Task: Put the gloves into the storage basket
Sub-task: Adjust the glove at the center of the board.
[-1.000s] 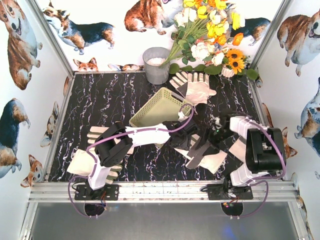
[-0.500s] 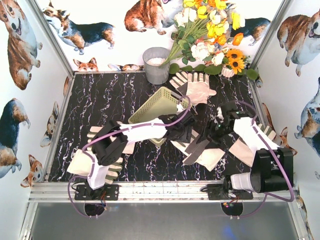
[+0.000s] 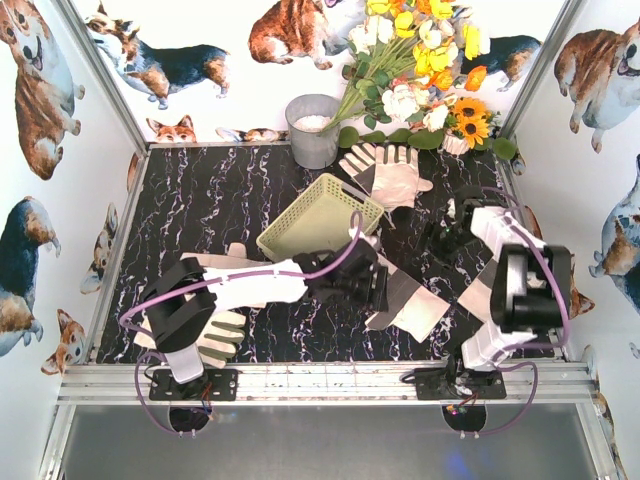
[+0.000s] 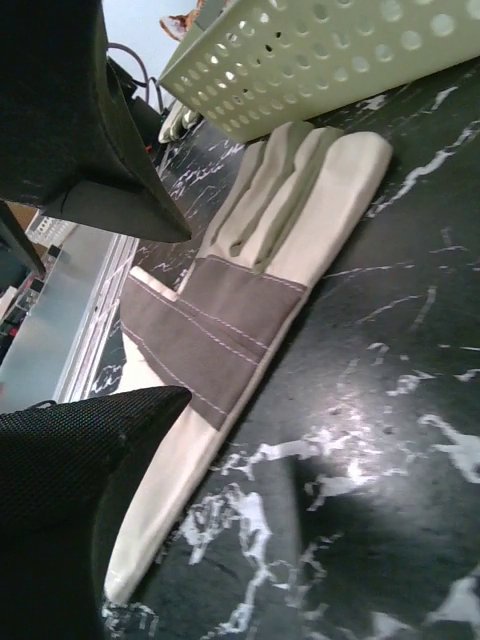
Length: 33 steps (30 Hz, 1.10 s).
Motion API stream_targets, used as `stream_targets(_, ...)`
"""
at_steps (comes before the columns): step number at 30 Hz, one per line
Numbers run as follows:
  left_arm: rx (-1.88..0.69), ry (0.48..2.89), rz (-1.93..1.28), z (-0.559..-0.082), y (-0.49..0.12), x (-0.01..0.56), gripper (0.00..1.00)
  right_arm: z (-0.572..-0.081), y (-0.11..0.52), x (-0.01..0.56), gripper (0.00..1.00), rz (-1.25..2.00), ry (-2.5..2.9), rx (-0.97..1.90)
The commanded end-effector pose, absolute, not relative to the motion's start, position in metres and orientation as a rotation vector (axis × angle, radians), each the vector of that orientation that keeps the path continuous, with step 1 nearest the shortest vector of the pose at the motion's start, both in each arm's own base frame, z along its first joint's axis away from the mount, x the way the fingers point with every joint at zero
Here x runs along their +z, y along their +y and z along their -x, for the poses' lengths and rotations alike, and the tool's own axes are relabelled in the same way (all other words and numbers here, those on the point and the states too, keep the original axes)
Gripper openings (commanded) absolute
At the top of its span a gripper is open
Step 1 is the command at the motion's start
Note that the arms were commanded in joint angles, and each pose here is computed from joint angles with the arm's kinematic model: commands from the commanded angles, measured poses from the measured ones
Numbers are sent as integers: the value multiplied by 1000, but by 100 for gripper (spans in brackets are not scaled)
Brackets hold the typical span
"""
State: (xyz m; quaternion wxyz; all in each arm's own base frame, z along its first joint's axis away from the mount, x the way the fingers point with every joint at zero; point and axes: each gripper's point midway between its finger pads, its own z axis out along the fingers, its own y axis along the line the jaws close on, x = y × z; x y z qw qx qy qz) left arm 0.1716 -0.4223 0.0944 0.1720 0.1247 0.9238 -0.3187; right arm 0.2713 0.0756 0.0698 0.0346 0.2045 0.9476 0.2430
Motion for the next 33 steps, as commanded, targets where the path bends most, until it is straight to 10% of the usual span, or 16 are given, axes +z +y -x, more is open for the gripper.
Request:
stream_targets(1,-998,2679,-386,-147,-433,81,62,-300,75,73,62,-554,2875,794)
stream_targets(14,-1007,2776,-361,-140,-443,35,60,-280,74,53,62,-618,2955,782)
stream_targets(23,-826,2785,-253,-153,-422,33,13,-264,79,49,62,-671,2977,814)
stream_targets(33,-683,2814,-109,-152,-370,51,6,-230,90,51,62,-713,2993,852)
